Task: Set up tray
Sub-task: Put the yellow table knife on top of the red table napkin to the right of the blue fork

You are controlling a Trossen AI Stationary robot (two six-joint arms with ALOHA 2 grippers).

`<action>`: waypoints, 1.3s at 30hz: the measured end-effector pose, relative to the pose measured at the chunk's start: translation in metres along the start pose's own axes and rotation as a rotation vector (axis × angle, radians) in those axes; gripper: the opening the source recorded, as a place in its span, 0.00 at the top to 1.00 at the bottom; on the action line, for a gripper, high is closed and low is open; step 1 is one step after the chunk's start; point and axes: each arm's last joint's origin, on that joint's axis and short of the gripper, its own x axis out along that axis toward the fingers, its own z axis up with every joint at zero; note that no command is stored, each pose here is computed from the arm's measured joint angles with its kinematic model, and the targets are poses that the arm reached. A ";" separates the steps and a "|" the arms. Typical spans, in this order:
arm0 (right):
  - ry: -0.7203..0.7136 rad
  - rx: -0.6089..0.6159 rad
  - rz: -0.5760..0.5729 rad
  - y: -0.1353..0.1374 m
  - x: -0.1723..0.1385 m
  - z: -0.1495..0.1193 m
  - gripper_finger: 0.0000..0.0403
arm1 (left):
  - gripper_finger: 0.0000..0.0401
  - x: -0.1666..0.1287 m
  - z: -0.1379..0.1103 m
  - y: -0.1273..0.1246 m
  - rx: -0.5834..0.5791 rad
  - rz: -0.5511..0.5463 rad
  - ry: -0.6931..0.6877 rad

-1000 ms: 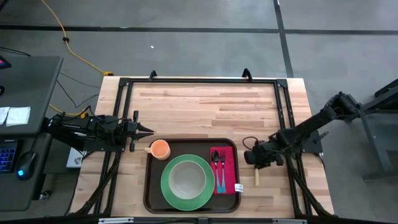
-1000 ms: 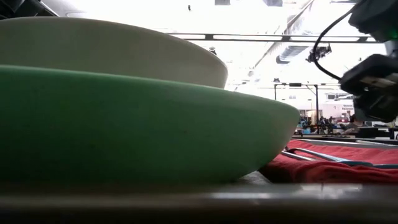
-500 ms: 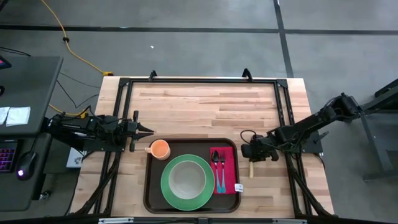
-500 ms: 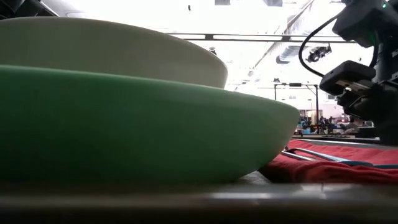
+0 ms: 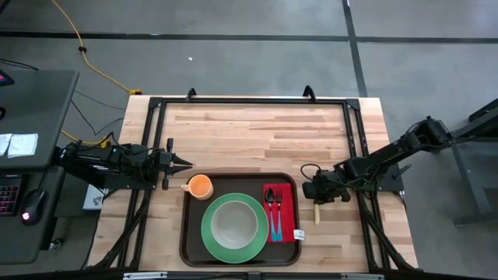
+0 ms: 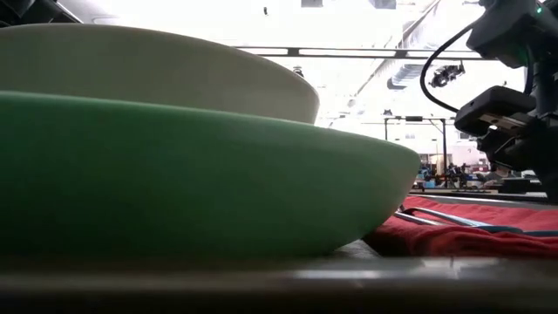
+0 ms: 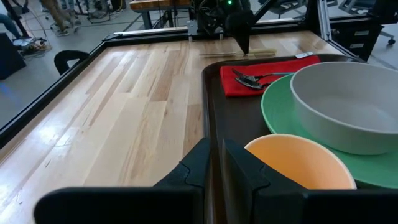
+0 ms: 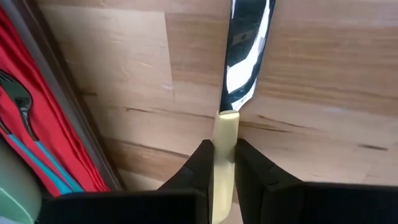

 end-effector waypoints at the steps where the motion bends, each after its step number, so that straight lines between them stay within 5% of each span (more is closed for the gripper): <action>1: 0.005 -0.002 -0.002 0.000 0.000 0.000 0.93 | 0.82 0.000 0.000 0.000 0.000 0.000 0.000; 29: -0.027 -0.097 0.173 0.015 -0.001 -0.003 0.93 | 0.82 0.000 0.000 0.000 -0.004 -0.001 -0.002; 39: -0.030 -0.138 0.391 0.033 -0.006 -0.009 0.93 | 0.82 0.000 0.001 0.000 -0.008 -0.004 -0.008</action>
